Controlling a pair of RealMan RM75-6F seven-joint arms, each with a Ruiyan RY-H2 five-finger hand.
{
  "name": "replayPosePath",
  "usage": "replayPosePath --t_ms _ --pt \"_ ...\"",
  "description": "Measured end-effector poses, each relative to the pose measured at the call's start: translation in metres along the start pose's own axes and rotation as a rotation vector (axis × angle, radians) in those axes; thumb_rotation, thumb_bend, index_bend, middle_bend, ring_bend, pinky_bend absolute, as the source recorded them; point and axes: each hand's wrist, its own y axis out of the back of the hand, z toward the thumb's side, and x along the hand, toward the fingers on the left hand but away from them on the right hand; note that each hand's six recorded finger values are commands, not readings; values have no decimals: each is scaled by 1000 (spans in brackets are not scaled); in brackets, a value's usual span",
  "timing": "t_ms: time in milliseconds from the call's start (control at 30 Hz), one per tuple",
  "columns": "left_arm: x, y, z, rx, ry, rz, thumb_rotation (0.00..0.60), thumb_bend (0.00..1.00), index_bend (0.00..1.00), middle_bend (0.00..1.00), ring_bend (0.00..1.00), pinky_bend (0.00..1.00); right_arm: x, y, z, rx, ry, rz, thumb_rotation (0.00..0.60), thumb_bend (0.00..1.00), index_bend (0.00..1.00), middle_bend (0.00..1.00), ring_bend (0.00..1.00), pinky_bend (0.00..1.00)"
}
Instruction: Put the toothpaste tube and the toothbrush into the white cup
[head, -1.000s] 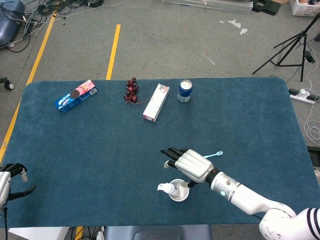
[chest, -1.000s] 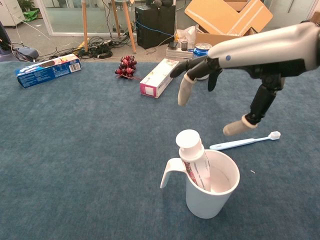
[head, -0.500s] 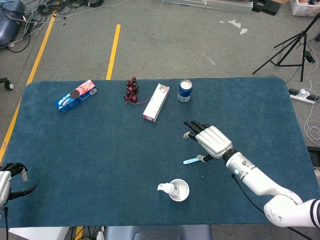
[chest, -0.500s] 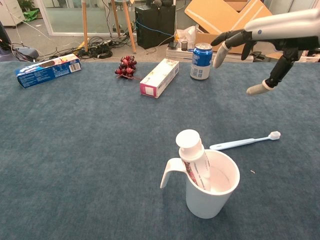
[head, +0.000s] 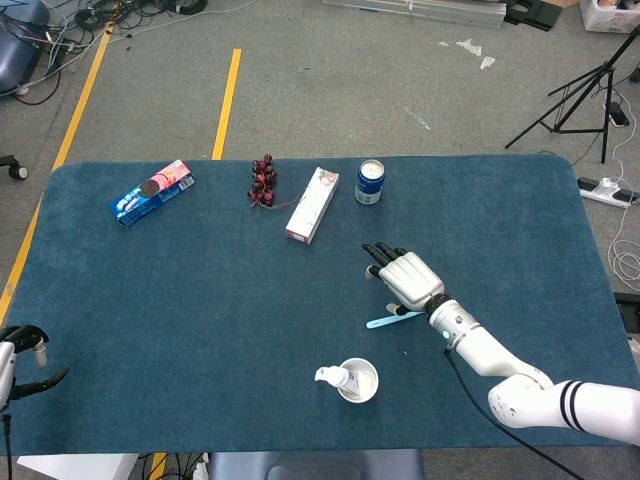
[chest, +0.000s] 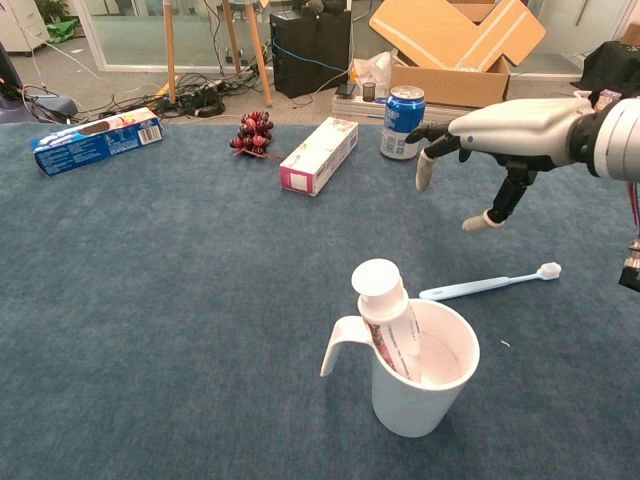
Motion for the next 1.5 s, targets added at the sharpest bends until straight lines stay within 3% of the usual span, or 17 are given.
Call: replayPosePath --t_ms 367,1500 --pt "0 3 -3 -6 9 3 600 0 769 449 358 399 -17 -29 9 13 27 8 600 136 376 0 0 240" --pt "-1 3 -3 0 16 5 600 0 777 449 359 399 -4 -81 8 47 71 12 600 141 429 0 0 240"
